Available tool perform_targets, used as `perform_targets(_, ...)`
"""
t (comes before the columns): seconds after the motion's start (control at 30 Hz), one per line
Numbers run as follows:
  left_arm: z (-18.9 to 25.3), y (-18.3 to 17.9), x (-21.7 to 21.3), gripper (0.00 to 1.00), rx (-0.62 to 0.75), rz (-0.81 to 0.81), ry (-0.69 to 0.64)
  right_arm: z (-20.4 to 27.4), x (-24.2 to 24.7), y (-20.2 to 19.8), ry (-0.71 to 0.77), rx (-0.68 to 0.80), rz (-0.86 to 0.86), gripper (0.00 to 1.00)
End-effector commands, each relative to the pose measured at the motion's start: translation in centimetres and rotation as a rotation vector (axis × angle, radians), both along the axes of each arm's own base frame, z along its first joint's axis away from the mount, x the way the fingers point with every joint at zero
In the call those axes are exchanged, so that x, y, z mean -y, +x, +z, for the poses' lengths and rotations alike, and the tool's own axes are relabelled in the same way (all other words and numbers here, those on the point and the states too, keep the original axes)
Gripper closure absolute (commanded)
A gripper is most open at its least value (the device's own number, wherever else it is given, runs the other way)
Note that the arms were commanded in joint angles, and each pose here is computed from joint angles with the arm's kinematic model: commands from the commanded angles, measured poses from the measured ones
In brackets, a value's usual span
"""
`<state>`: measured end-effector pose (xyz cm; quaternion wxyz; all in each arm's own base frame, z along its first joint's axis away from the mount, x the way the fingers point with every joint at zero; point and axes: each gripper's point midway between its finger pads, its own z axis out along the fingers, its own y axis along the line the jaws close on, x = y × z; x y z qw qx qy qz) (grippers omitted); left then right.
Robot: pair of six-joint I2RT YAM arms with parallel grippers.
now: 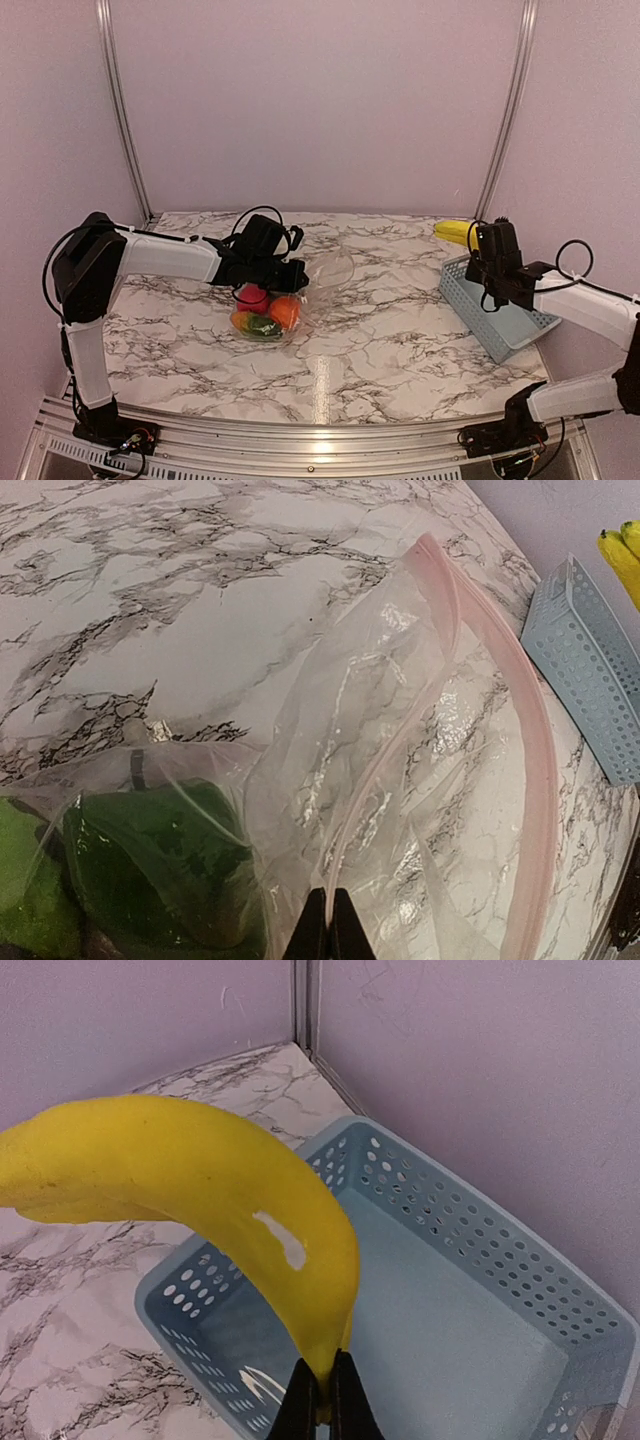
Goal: Open the zip-top bag and remove the fake food
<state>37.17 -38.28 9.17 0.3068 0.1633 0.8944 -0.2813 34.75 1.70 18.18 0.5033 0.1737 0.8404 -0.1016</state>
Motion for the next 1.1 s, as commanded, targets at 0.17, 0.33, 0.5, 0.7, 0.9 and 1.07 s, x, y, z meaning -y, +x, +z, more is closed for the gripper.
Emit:
perform_targets(0.17,-0.5,0.2,0.3,1.0,-0.021,-0.002,0.011,-4.2,4.8,-3.7,0.119,-0.037,-0.322,1.0)
perform_targets(0.33,-0.6,0.3,0.5,1.0,-0.024,-0.006,0.009,-5.3,7.3,-6.2,0.133,-0.045,-0.477,1.0)
perform_targets(0.5,-0.6,0.4,0.5,1.0,-0.025,-0.004,0.012,-7.8,8.4,-6.3,0.191,-0.112,-0.5,1.0)
perform_targets(0.7,-0.5,0.3,0.3,1.0,-0.026,-0.003,0.013,-9.6,7.9,-3.2,0.238,-0.18,-0.383,1.0)
perform_targets(0.9,-0.5,0.4,0.0,1.0,-0.027,0.002,0.013,-11.1,6.5,0.1,0.249,-0.221,-0.274,1.0)
perform_targets(1.07,-0.6,0.4,-0.1,1.0,-0.028,0.005,0.012,-10.1,5.3,4.0,0.265,-0.191,-0.2,1.0)
